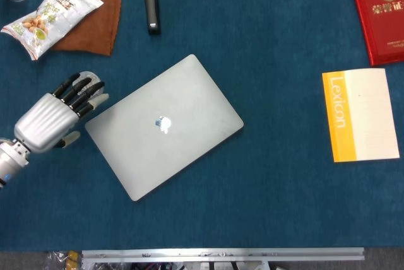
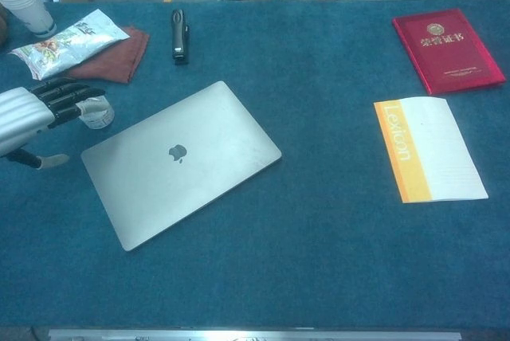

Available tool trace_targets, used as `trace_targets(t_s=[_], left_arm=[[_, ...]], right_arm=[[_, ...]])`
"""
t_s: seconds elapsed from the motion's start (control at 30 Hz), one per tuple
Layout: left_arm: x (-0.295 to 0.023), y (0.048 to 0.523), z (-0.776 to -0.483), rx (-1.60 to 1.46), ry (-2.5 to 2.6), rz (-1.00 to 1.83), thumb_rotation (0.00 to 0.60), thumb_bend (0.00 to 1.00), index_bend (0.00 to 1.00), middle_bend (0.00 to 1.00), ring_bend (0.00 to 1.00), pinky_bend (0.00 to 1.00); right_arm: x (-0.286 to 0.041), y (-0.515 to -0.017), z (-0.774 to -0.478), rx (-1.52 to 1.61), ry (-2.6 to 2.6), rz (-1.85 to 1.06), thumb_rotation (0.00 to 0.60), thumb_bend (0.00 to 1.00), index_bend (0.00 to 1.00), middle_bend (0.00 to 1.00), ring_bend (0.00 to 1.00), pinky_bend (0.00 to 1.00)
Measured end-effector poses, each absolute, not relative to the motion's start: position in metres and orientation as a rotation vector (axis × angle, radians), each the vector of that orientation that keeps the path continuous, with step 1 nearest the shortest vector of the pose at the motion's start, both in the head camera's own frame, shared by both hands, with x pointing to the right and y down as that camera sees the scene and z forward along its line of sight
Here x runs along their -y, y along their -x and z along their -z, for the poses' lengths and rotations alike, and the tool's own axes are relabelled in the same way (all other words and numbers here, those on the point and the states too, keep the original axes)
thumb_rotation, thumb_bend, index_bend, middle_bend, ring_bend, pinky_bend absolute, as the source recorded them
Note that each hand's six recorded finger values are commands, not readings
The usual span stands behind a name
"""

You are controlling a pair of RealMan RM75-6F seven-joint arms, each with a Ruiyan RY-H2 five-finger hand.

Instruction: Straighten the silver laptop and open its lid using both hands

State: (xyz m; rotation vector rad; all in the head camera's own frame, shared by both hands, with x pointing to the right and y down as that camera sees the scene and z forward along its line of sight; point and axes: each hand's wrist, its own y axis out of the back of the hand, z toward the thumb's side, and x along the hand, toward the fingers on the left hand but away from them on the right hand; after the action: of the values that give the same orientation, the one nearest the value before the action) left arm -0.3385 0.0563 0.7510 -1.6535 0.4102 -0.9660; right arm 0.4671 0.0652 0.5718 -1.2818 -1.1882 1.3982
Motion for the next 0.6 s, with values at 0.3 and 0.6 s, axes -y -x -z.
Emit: trace_targets(t_s=[0.3,0.6], left_arm=[[-0.062,0.347,-0.759,-0.403,1.672,0.978,0.6,0.25,0.0,0.0,0.0,0.0],[-0.061,0.34,-0.773,-0.364,1.677,0.98,0.6,0.25,0.0,0.0,0.0,0.0]], right_arm=[[-0.068,-0.463,-0.57,1.19,1.271,-1.396,0.6,0.16,0.0,0.06,0.01,0.1],[-0.07,-0.467,-0.567,1.195,1.255,-1.408,0.6,0.16,0.0,0.06,0.01,0.1]])
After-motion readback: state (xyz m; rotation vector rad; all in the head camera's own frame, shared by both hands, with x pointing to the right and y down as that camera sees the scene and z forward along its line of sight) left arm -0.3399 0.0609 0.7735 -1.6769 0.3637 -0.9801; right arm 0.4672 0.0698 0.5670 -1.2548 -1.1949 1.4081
